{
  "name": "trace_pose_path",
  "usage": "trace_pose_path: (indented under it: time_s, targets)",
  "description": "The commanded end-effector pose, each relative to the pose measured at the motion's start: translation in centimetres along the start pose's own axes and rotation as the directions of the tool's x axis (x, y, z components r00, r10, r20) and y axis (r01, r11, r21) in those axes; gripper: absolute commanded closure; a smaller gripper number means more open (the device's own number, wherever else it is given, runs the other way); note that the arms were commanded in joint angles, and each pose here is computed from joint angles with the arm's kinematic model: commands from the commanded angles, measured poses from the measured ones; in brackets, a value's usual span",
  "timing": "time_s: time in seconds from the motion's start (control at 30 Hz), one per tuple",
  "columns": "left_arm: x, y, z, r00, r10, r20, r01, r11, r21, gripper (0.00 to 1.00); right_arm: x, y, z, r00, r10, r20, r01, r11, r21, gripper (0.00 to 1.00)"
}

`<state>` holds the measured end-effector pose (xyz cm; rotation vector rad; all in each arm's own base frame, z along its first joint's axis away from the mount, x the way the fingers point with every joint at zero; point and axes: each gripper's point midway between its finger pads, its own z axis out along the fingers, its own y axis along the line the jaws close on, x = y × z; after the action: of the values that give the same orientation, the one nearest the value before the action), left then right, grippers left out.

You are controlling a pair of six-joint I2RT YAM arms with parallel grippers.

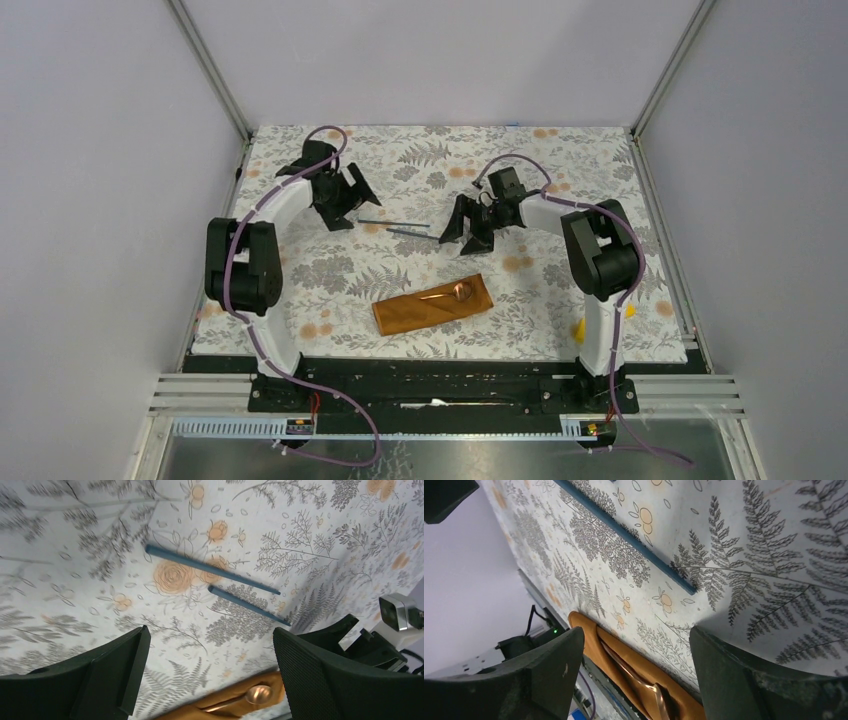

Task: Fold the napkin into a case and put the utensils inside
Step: Move the utensils to the center of the board, then pick up the chopsticks from the center of the board.

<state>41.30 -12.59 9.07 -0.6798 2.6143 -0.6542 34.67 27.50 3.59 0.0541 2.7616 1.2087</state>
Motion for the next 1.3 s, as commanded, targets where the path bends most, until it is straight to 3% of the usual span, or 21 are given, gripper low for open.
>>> trace_pose_path:
  time_s: [0.0, 0.37, 0.8, 1.1, 1.2, 1.27]
  targets:
    - [-1.5, 1.1, -1.7, 0.989, 0.143, 0.04, -0.143, 0.99, -0.003, 0.01, -0.7, -0.1, -0.7, 0.998, -0.004, -0.059, -0.002, 0.995, -0.105, 0.17]
    - [0.5, 1.5, -2.2, 0.982, 0.187, 0.025, -0.188, 0.981, 0.056, 0.02, -0.2, -3.8, 1.6, 0.969, -0.008, -0.247, -0.04, 0.982, -0.187, 0.21]
    - [2.8, 1.1, -6.6, 0.972, 0.221, 0.08, -0.229, 0.968, 0.106, 0.02, -2.5, -2.5, 4.3, 0.953, -0.071, -0.295, 0.0, 0.973, -0.233, 0.26]
    - [4.1, 2.4, -6.3, 0.979, 0.195, 0.053, -0.199, 0.977, 0.081, 0.02, -2.7, -0.2, 7.4, 0.95, -0.065, -0.306, -0.001, 0.978, -0.209, 0.28]
    - [5.2, 2.8, -5.1, 0.992, 0.122, 0.026, -0.124, 0.987, 0.105, 0.07, -3.0, 0.9, 8.1, 0.961, -0.035, -0.275, -0.021, 0.979, -0.2, 0.29]
    - [5.8, 2.7, -4.3, 0.998, 0.06, 0.021, -0.062, 0.988, 0.141, 0.25, -3.5, 1.9, 7.6, 0.974, -0.032, -0.226, -0.019, 0.975, -0.22, 0.3]
